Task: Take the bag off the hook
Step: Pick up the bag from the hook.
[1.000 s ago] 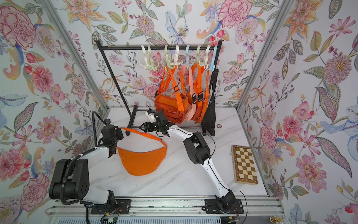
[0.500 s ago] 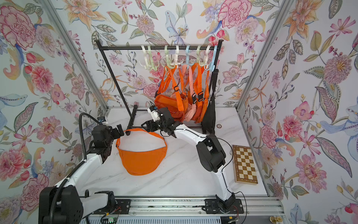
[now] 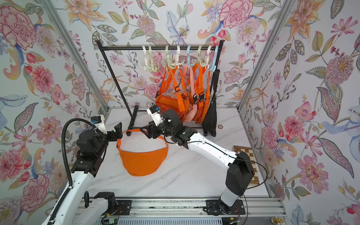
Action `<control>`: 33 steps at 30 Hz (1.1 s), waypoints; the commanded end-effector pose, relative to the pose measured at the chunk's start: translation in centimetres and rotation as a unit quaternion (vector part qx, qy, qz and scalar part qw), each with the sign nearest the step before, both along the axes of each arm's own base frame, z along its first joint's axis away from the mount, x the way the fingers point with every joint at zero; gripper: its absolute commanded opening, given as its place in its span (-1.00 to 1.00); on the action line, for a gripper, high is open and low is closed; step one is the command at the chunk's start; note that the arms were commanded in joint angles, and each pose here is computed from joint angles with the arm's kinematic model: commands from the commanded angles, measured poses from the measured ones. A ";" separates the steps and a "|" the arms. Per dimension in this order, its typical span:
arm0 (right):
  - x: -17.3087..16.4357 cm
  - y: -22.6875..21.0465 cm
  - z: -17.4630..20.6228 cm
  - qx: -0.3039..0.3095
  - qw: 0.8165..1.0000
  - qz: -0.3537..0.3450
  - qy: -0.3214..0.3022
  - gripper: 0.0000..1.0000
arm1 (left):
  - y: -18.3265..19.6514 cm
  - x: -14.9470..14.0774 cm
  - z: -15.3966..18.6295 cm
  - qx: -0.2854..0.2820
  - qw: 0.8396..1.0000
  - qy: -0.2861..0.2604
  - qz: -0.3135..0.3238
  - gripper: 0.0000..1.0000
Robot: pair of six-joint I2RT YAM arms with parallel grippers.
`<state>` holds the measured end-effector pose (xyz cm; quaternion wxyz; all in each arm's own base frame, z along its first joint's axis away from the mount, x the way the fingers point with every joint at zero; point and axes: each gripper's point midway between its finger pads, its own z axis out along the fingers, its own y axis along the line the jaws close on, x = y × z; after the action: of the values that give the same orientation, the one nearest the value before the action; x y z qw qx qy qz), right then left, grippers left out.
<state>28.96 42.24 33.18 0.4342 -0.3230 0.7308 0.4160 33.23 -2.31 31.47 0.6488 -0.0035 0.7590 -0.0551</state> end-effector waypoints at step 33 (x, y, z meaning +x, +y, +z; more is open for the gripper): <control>12.2 -16.6 8.5 0.002 0.986 -0.164 -0.028 -0.08 | -18.2 16.6 11.3 0.036 0.938 -0.266 -0.218 0.26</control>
<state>40.79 24.95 41.01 0.5177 -0.1928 0.7686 0.3226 49.66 -19.80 40.31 0.7621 0.1975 0.5965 -0.1564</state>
